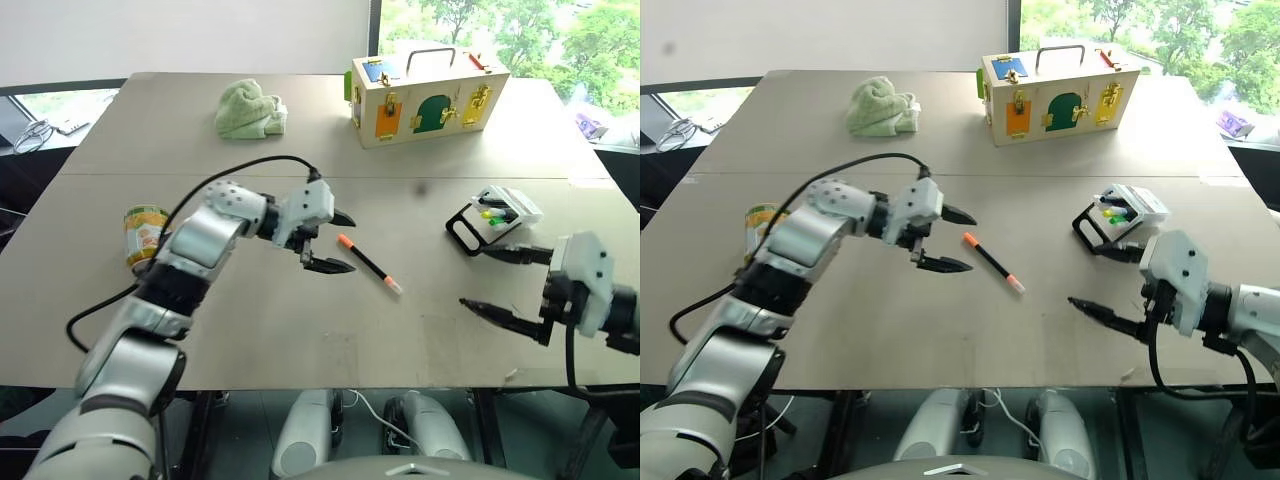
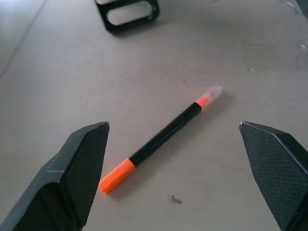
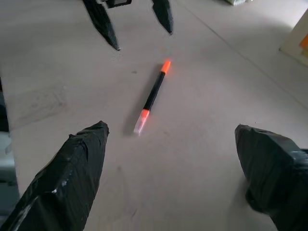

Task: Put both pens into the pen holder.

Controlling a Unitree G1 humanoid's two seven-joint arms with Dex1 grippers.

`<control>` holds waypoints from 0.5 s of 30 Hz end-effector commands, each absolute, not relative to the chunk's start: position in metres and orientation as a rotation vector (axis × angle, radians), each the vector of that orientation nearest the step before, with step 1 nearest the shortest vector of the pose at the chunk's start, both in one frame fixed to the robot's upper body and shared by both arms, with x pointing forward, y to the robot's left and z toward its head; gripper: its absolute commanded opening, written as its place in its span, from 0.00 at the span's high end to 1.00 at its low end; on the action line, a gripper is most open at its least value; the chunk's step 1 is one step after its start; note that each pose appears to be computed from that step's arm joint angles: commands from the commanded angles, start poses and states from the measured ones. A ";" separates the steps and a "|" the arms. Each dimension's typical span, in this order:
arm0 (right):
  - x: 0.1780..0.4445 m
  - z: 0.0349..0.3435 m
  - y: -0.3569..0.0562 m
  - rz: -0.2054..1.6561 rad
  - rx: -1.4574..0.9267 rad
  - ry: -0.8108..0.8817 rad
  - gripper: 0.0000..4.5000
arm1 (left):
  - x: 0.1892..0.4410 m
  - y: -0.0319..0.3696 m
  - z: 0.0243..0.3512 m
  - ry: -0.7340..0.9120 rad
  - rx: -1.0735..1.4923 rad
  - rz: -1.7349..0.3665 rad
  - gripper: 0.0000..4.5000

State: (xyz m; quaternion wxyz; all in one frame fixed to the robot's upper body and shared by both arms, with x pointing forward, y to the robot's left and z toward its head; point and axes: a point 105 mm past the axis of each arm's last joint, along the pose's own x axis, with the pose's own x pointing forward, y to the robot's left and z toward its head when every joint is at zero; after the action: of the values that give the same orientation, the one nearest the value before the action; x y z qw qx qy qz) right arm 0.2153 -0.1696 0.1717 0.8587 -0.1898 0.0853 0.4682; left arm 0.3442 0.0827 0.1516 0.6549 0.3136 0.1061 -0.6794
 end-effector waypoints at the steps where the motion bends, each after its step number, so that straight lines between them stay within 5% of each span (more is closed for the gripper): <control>1: 0.205 0.176 -0.165 0.935 -0.413 0.152 0.02 | 0.353 0.067 0.147 0.247 0.894 -1.665 0.00; 15: 0.186 0.151 -0.164 0.757 -0.411 0.262 0.02 | 0.357 0.029 0.137 0.433 1.491 -1.882 0.00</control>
State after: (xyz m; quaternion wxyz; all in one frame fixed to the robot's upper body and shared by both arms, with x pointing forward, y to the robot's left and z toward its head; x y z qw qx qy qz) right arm 0.1860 -0.1658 0.1462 0.8977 -0.1801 0.1376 0.3779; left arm 0.3582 0.0315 0.1345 0.3776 0.5473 0.1742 -0.7263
